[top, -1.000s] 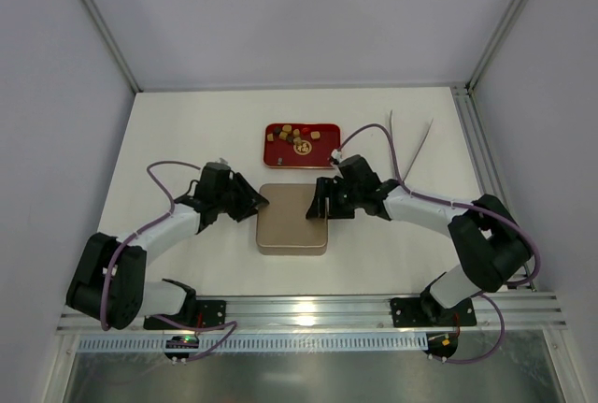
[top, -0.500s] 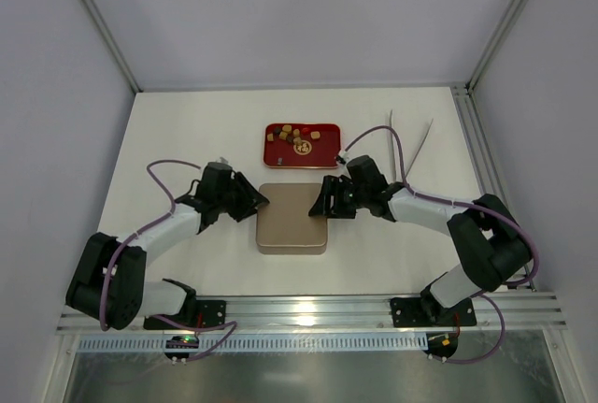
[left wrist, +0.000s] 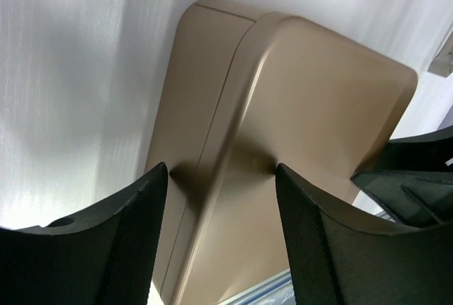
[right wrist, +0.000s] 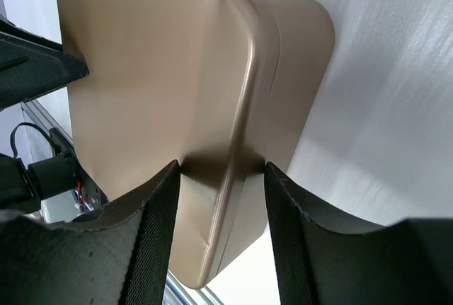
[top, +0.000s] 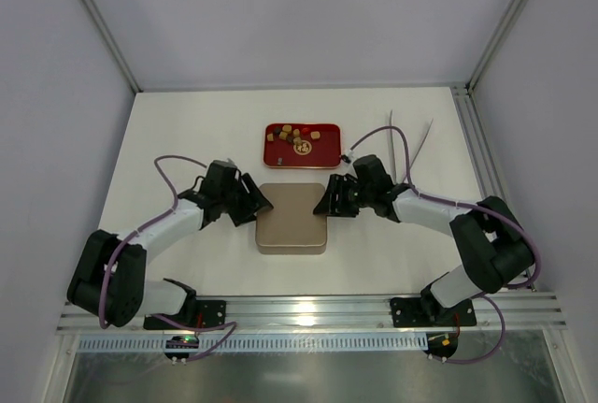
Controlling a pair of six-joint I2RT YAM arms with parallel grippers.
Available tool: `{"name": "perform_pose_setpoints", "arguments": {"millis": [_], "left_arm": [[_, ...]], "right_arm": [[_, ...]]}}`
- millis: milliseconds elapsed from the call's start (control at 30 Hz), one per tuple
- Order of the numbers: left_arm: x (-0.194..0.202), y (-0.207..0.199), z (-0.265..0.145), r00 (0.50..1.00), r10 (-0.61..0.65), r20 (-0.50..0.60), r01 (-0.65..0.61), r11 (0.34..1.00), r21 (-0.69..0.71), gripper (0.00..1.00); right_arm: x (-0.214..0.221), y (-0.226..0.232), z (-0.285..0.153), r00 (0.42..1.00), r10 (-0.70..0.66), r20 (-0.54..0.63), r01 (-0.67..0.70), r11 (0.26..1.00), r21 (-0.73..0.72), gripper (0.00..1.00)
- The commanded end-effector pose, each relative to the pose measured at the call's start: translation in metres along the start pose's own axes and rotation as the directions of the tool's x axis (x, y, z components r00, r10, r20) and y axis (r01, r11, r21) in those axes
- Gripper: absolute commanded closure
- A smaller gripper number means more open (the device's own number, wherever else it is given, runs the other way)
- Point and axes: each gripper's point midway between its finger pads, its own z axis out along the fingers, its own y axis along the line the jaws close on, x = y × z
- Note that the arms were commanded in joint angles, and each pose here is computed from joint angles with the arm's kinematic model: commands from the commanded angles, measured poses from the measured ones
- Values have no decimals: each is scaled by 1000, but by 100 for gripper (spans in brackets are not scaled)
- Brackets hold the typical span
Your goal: Pack the chocolate
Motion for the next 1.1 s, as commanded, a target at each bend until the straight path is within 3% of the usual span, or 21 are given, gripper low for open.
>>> {"name": "perform_pose_setpoints", "arguments": {"millis": [0, 400, 567, 800, 867, 967, 1067], "left_arm": [[10, 9, -5, 995, 79, -68, -83, 995, -62, 38], [-34, -43, -39, 977, 214, 13, -214, 977, 9, 29], [-53, -67, -71, 950, 305, 63, -308, 951, 31, 25], [-72, -108, -144, 883, 401, 244, -435, 895, 102, 19], [-74, -117, -165, 863, 409, 296, -459, 880, 123, 19], [-74, -122, -198, 824, 427, 371, -502, 855, 131, 17], [-72, -118, -218, 793, 448, 412, -534, 838, 115, 16]], "right_arm": [[0, -11, -5, 1000, -21, -1, 21, 999, 33, 60], [-48, 7, -43, 992, -59, 112, 59, 998, 9, 54], [-80, 18, -80, 969, -86, 232, 83, 996, 21, 50], [-122, 57, -189, 816, -225, 533, 168, 974, 154, 22], [-129, 73, -229, 735, -258, 627, 189, 966, 177, 18], [-127, 82, -267, 667, -274, 693, 184, 962, 203, 9], [-123, 82, -286, 642, -275, 715, 154, 961, 231, 0]]}}
